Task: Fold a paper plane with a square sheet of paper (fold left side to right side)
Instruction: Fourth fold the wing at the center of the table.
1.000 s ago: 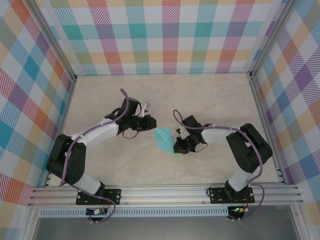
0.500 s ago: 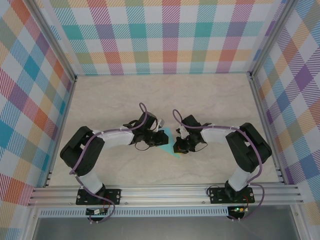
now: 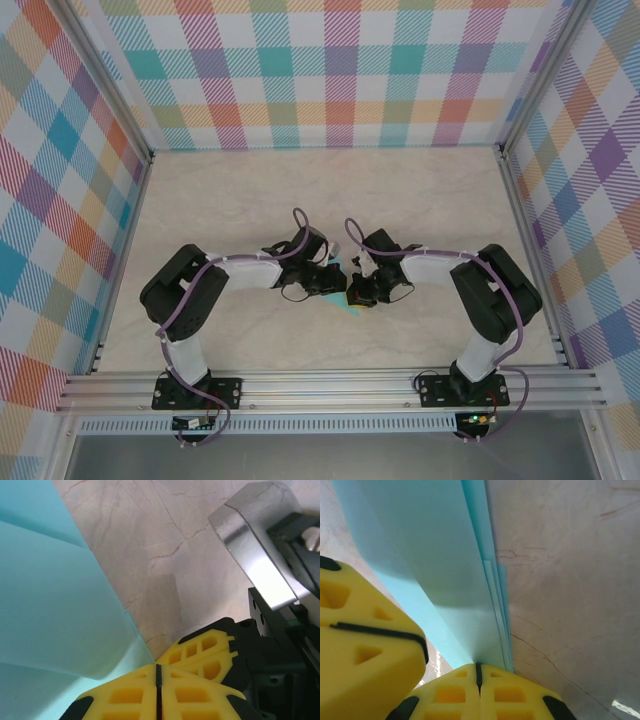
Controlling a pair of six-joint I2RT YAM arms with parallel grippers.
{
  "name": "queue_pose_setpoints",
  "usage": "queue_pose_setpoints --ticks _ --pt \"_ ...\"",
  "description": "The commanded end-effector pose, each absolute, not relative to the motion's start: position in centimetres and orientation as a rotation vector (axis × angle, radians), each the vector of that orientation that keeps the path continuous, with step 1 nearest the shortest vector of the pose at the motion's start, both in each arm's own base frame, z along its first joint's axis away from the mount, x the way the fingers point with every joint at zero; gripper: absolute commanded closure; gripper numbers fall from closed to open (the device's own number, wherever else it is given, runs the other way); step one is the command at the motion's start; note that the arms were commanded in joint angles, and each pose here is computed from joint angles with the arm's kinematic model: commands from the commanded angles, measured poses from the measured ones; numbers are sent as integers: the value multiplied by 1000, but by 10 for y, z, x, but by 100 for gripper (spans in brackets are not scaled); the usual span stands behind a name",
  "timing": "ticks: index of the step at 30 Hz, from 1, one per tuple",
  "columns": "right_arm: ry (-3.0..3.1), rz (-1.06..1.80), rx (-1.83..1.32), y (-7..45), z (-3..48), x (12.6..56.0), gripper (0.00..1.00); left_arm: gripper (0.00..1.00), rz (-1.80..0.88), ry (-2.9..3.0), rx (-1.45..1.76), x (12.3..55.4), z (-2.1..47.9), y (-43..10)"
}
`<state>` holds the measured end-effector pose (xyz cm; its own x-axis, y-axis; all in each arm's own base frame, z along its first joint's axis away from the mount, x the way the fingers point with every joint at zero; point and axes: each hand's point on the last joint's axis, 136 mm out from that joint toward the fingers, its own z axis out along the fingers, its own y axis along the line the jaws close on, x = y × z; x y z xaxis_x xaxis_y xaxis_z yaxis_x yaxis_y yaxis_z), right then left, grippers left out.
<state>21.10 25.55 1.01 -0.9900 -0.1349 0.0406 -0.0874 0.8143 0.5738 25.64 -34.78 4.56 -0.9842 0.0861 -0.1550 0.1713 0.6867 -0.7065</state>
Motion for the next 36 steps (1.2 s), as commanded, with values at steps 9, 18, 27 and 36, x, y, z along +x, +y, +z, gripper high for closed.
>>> queue_pose_setpoints --ticks 9,18,27,36 --pt "-2883 -580 100 217 -33 180 100 94 -1090 2829 180 257 25 -345" --pt "-2879 -562 103 215 -33 179 100 94 -1039 2862 178 257 10 -340" --pt "-2873 -514 118 209 -35 175 100 95 -934 2864 178 272 -13 -306" --pt "-2868 -526 116 209 -35 173 100 94 -982 2770 176 311 1 -278"
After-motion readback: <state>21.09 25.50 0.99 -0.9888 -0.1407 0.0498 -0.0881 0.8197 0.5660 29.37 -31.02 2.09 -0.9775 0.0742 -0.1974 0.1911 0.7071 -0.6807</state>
